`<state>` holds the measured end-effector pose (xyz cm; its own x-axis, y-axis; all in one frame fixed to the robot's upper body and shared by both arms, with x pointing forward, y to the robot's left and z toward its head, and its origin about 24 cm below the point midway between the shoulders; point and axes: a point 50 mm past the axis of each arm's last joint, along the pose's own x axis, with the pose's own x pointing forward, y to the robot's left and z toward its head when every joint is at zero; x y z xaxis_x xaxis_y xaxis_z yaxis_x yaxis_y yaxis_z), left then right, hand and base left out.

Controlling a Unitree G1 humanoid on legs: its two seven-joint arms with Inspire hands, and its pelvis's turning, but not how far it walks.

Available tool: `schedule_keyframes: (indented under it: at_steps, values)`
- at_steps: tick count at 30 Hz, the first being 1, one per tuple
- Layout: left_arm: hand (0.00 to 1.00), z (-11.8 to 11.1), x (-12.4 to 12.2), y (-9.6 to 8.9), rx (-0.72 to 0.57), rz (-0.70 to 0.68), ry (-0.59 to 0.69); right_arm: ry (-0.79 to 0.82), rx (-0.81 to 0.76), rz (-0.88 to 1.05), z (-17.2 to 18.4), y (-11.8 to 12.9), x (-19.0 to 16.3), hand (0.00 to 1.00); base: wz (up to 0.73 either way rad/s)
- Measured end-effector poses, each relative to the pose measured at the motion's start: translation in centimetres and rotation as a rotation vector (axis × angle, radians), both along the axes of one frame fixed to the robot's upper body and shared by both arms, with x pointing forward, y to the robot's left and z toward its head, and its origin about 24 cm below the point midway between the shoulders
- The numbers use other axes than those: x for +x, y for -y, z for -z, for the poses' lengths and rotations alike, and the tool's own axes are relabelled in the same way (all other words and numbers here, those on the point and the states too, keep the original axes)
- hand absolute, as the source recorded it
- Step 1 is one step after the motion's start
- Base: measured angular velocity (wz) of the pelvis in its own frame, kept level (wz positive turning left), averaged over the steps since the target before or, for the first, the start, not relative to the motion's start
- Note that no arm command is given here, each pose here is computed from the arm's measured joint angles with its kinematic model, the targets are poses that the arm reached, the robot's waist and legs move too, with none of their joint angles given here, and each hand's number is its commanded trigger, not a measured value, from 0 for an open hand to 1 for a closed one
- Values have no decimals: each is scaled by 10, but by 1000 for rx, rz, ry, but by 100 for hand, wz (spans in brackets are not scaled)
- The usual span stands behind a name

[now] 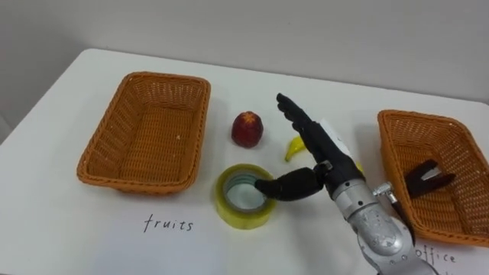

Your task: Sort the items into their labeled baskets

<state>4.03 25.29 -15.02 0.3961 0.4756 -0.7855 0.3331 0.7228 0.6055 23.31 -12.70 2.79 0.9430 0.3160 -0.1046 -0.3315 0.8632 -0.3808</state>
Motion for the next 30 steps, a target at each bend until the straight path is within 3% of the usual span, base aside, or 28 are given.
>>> schedule_keyframes:
  at_steps: [30]
  values:
    - [0, 2, 0, 1, 8, -9, -39, -86, -99, -92, 15, -15, -3, 0, 0]
